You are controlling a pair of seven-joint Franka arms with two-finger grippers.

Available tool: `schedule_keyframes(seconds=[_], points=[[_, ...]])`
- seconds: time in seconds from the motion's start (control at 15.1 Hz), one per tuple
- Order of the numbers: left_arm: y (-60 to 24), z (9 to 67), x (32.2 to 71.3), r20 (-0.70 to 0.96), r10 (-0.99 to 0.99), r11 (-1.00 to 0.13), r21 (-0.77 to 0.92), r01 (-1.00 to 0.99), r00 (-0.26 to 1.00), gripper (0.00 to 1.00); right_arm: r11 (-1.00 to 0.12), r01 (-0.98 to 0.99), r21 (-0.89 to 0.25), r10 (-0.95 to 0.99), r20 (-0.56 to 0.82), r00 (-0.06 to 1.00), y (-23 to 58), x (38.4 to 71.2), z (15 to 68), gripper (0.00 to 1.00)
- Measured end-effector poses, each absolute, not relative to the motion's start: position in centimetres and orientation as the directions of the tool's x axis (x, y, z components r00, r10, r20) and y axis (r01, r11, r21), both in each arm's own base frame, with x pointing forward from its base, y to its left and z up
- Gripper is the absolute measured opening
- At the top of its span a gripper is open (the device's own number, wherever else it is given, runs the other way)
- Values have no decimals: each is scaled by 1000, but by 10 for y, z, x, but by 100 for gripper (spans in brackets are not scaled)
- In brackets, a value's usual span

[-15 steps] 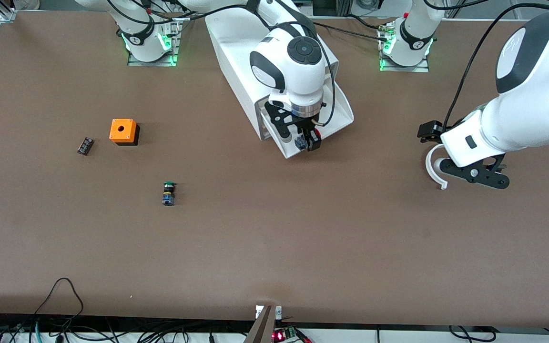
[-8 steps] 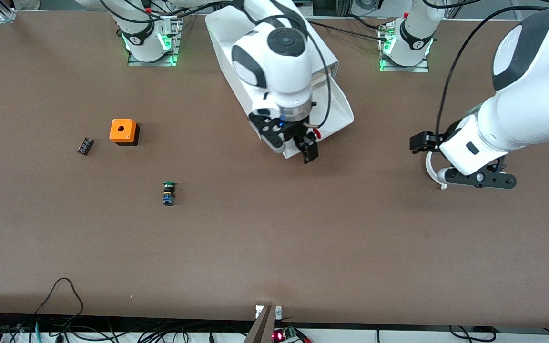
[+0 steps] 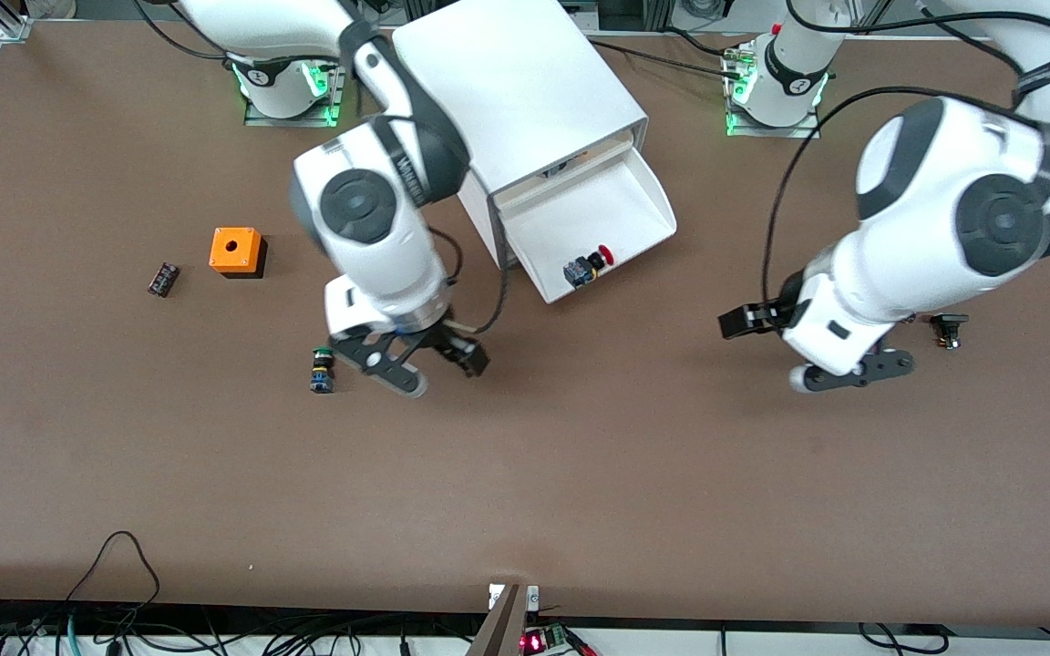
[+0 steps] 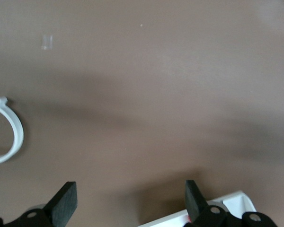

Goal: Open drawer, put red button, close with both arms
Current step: 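Withdraw the right gripper while the left gripper moves to the drawer front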

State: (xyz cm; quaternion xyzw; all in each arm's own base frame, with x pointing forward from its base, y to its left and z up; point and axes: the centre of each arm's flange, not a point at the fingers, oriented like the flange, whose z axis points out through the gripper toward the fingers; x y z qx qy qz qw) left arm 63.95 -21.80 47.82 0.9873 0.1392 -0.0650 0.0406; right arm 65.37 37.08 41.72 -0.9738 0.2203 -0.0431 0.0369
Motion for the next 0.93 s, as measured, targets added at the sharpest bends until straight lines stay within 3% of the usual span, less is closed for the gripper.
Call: schedule_keyframes(seconds=[0.4,0.66,0.93], points=[[-304,401,586,-129,394,-917,2,398,910,100,-975,-219,-44,-221,62,973,226,682,379,100],[-330,355,544,-77,394,-916,47,398,916,100,-999,-35,-11,-36,133,991,146,665,361,100],[-342,320,508,-58,394,-915,67,397,917,100,-998,66,11,67,165,984,97,643,386,100]])
